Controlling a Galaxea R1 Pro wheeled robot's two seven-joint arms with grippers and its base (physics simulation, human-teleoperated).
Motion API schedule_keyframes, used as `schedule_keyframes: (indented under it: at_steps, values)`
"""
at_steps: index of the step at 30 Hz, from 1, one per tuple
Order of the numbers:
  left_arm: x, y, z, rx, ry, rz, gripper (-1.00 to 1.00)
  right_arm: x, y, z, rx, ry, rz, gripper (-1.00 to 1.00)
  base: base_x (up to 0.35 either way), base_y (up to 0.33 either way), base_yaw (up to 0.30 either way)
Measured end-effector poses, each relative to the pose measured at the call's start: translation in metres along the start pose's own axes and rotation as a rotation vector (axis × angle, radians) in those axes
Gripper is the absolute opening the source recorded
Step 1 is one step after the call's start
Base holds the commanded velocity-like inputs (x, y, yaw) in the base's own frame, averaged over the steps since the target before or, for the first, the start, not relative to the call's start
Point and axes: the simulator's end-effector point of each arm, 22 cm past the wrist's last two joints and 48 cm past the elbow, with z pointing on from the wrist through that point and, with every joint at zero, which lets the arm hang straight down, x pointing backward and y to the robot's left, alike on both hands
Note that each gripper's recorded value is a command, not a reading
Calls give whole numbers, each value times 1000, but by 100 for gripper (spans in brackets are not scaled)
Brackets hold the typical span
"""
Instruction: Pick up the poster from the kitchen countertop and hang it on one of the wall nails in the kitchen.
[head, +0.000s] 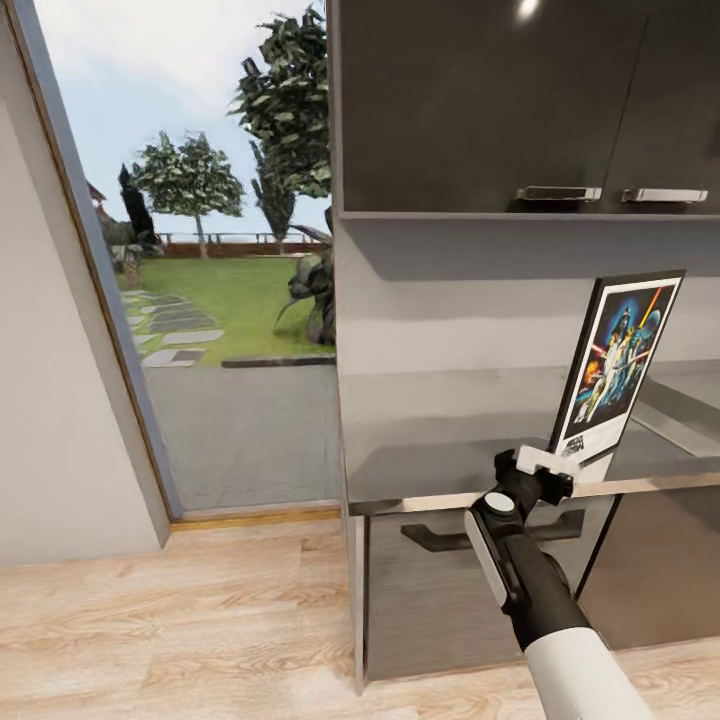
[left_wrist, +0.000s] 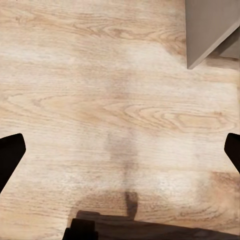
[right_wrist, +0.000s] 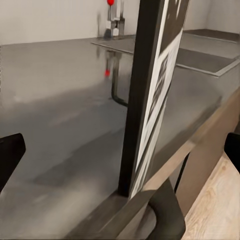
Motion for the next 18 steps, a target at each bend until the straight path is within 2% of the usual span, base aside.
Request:
schedule_keyframes:
  at_steps: [11, 18]
  values:
    - [0, 0, 0, 0, 0, 0, 100, 3, 1, 1, -1, -5, 6, 100, 3, -2, 0]
    - [0, 0, 0, 0, 0, 0, 100, 3, 1, 0, -1, -5, 6, 100, 124, -107, 0]
